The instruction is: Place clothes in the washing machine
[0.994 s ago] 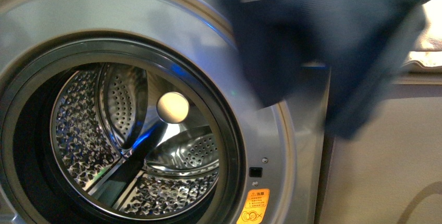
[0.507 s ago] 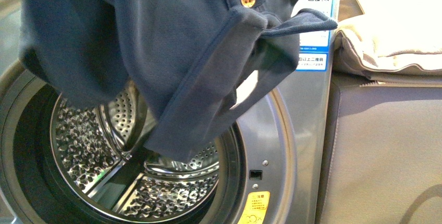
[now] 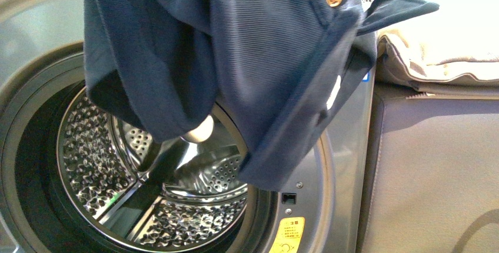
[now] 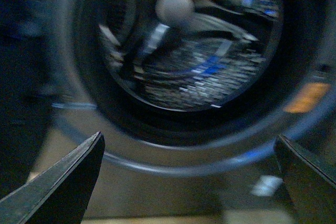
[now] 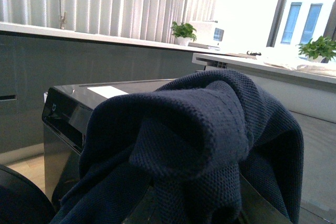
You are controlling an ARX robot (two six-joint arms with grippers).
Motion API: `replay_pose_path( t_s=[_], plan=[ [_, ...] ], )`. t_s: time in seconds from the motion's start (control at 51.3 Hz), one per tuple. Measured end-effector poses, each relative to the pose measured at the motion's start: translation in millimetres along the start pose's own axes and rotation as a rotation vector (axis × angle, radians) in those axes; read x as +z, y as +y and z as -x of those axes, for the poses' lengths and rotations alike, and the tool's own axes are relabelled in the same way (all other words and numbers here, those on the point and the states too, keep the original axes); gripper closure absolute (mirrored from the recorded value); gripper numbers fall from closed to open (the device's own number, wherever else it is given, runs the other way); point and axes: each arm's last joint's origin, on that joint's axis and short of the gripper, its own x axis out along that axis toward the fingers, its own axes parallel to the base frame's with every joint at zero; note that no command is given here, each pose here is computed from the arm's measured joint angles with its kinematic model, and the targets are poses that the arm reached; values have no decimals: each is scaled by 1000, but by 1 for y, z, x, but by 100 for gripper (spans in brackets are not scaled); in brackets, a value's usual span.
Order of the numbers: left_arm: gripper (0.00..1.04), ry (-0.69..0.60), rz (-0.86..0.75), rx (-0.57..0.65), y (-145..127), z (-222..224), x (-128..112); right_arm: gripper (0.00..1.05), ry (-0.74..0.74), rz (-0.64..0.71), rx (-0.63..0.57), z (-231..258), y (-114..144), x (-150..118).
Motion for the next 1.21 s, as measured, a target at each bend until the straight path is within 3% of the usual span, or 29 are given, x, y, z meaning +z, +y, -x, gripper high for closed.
replay_pose_path(
  t_s=[0.097, 0.195, 0.526, 0.78, 0.955, 1.209],
  plan=[
    [7, 46, 186, -216, 5, -3, 5, 92, 0, 0, -2, 0, 0, 0],
    [7, 11, 233, -278, 7, -5, 23, 92, 0, 0, -3, 0, 0, 0],
    [7, -131, 155, -413, 3, -35, 92, 92, -1, 0, -3, 0, 0, 0],
    [7, -272, 71, -604, -10, -70, 148, 92, -1, 0, -3, 0, 0, 0],
    [7, -354, 47, -756, -22, -103, 160, 92, -1, 0, -3, 0, 0, 0],
    [7, -408, 94, -816, -29, -137, 165, 92, -1, 0, -3, 0, 0, 0]
  ],
)
